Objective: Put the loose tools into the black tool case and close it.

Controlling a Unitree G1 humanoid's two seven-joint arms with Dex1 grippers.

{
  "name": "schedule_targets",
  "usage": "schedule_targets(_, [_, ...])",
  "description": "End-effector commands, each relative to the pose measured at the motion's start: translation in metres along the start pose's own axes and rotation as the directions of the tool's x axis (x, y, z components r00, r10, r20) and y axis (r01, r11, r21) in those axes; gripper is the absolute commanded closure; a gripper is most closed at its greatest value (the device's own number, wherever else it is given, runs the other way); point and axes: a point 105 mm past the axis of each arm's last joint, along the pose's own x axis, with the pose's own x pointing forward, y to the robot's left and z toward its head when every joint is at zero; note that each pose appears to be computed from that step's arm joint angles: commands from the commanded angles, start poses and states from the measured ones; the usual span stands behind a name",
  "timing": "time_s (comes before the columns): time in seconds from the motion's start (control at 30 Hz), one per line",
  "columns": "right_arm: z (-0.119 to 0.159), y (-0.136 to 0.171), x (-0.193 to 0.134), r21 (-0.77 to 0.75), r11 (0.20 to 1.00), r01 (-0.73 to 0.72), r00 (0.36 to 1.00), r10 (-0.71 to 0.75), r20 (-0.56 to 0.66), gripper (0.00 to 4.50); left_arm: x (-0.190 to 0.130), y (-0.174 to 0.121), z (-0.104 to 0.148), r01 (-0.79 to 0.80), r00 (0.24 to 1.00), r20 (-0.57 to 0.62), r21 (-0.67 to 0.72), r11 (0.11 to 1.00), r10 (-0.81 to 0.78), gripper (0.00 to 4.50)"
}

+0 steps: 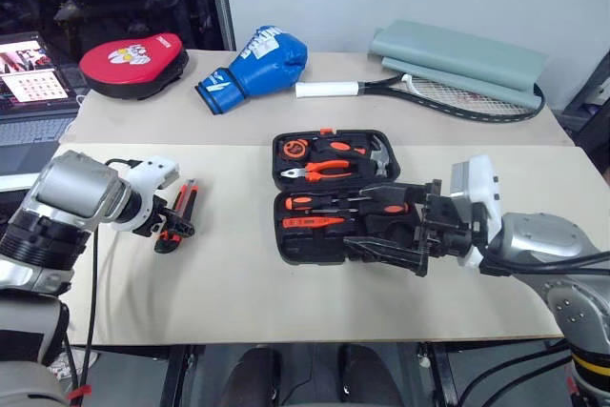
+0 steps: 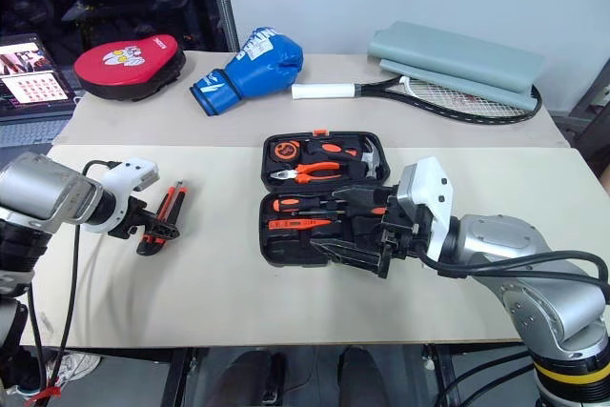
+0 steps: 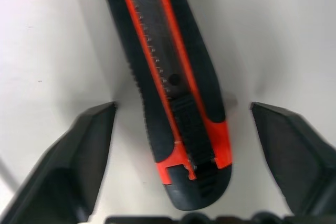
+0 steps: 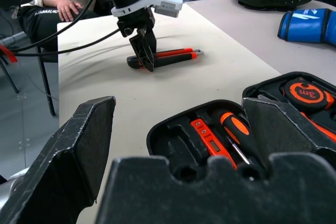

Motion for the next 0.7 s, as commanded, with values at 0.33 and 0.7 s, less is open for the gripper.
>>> schedule_targets(0.33, [0.009,0.002,-0.012,-0.061,0.998,0.024,1.000,-0.024,-0.004,0.00,0.009,0.002,0.008,0.034,0.997,0.070,0.065,0.997,-0.039,2.77])
schedule_targets(0.7, [-0.004,0.003,-0.030,-0.038,0.998,0.041,0.994,-0.045,-0.097,0.00,-0.047,-0.077,0.124,0.109,0.884,0.212,0.772,0.626,-0.416,2.77])
